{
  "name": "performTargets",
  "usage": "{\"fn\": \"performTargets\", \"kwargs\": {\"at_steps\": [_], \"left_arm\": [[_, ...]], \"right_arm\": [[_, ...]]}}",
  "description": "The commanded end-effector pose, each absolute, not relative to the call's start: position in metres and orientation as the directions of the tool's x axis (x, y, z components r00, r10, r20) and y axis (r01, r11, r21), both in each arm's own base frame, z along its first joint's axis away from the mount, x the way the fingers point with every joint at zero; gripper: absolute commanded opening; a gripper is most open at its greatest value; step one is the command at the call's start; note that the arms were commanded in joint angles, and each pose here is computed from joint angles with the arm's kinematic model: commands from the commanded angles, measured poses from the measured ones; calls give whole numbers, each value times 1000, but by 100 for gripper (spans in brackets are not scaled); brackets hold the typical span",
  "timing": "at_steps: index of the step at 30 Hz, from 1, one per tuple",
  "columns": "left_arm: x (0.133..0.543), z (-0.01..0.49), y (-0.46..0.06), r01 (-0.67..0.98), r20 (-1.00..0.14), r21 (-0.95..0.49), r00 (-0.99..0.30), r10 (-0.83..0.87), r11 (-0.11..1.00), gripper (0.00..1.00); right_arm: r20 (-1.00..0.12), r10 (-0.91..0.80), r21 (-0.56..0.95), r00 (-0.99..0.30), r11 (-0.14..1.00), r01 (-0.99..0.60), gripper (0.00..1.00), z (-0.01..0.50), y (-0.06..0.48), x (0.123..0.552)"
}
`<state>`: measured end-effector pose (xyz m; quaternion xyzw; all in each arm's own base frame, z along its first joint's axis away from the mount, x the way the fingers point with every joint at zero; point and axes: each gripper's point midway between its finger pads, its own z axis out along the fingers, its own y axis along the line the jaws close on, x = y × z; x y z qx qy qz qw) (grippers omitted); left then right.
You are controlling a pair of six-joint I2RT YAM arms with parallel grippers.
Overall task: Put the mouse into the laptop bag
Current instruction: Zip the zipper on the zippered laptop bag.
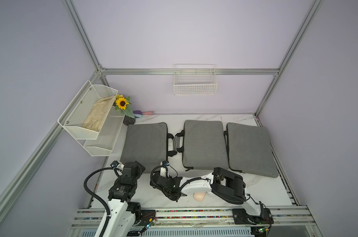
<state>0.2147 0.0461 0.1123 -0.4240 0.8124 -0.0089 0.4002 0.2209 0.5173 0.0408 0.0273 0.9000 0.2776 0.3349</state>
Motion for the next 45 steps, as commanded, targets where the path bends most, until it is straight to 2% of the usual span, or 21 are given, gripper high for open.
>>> {"fn": "performTargets", "kwargs": {"at_steps": [1, 7, 14, 19, 23, 29, 40, 45], "left_arm": [[218, 104, 46, -675, -644, -327, -354, -678, 662, 100], [217, 103, 47, -677, -636, -335, -351, -687, 656, 100], [215, 103, 48, -670, -634, -358, -337, -696, 650, 100], [215, 103, 49, -674, -630, -361, -335, -701, 645, 100], [215, 101, 48, -674, -625, -359, -340, -703, 645, 100], [215, 99, 48, -677, -611, -363, -346, -712, 641, 100], [222, 93, 9, -589, -465, -511, -424, -777, 627, 100], [225, 86, -22, -528, -341, -613, -495, -799, 588, 100]], "right_arm": [[-610, 216, 404, -762, 913, -65, 54, 8, 495, 228], [-619, 198, 369, -760, 928, -58, 49, -9, 498, 239], [-646, 160, 290, -746, 956, -47, 37, -27, 491, 254], [-662, 140, 258, -737, 965, -48, 25, -31, 490, 257], [-673, 135, 243, -727, 969, -46, 11, -29, 487, 258], [-686, 126, 246, -717, 967, -66, 1, -17, 486, 259], [-716, 109, 398, -689, 876, -275, 0, 48, 502, 240], [-705, 86, 472, -704, 798, -375, 0, 70, 513, 222]]}}
